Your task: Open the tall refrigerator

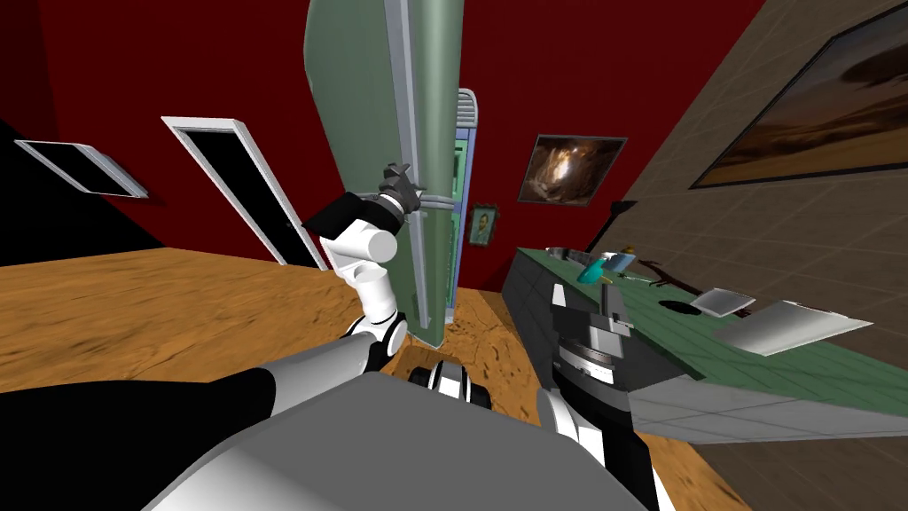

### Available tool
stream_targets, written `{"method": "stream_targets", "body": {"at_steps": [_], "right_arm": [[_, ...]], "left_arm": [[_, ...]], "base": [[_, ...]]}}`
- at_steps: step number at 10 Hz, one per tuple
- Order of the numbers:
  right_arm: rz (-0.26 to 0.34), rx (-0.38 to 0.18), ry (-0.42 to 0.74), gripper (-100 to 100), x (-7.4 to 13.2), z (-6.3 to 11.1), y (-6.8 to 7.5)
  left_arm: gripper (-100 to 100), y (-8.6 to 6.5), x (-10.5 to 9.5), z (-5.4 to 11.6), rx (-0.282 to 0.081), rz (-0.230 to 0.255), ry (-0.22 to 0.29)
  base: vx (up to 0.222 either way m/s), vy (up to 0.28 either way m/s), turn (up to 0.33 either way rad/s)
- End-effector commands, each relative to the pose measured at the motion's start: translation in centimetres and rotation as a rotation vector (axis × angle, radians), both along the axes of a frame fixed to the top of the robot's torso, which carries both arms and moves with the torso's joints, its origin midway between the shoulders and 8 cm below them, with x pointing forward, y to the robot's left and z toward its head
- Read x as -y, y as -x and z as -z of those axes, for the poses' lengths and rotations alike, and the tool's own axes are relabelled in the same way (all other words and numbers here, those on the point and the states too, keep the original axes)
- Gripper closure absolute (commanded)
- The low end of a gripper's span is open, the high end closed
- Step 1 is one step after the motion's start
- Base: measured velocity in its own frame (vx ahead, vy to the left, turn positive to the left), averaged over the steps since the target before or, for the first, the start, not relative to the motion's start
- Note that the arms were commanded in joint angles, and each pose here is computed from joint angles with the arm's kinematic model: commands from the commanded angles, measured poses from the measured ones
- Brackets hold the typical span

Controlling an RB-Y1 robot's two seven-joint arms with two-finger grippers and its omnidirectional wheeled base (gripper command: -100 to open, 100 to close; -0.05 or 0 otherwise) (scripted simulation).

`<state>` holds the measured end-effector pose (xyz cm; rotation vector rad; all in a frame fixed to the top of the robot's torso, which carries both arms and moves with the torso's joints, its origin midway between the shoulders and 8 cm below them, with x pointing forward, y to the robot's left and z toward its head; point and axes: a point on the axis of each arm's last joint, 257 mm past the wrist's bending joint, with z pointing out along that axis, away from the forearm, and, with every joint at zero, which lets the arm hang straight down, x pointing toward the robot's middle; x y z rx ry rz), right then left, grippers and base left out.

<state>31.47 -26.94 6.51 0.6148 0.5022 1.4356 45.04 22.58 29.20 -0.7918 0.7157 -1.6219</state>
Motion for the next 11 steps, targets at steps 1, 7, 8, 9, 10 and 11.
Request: {"method": "stream_targets", "body": {"at_steps": [1, 7, 8, 9, 10, 11], "right_arm": [[0.000, 0.000, 0.000, 0, 0.0, 0.0, 0.0], [0.000, 0.000, 0.000, 0, 0.0, 0.0, 0.0], [0.000, 0.000, 0.000, 0, 0.0, 0.0, 0.0], [0.000, 0.000, 0.000, 0, 0.0, 0.0, 0.0], [0.000, 0.000, 0.000, 0, 0.0, 0.0, 0.0], [0.000, 0.000, 0.000, 0, 0.0, 0.0, 0.0]], "left_arm": [[100, 1.2, 1.5, -0.3, 0.003, 0.065, 0.011], [100, 4.0, 4.5, -0.7, 0.011, 0.194, 0.019], [100, 4.7, 5.3, -0.8, 0.014, 0.226, 0.018], [100, 5.5, 6.0, -0.9, 0.017, 0.257, 0.017], [100, 5.5, 6.0, -0.9, 0.017, 0.257, 0.017], [100, 6.3, 6.8, -0.9, 0.020, 0.289, 0.014]], "base": [[-0.155, 0.249, -0.089], [-0.143, 0.244, -0.064], [-0.177, 0.198, -0.034], [-0.168, 0.262, -0.063], [-0.093, 0.215, -0.045], [-0.098, 0.204, -0.030]]}}
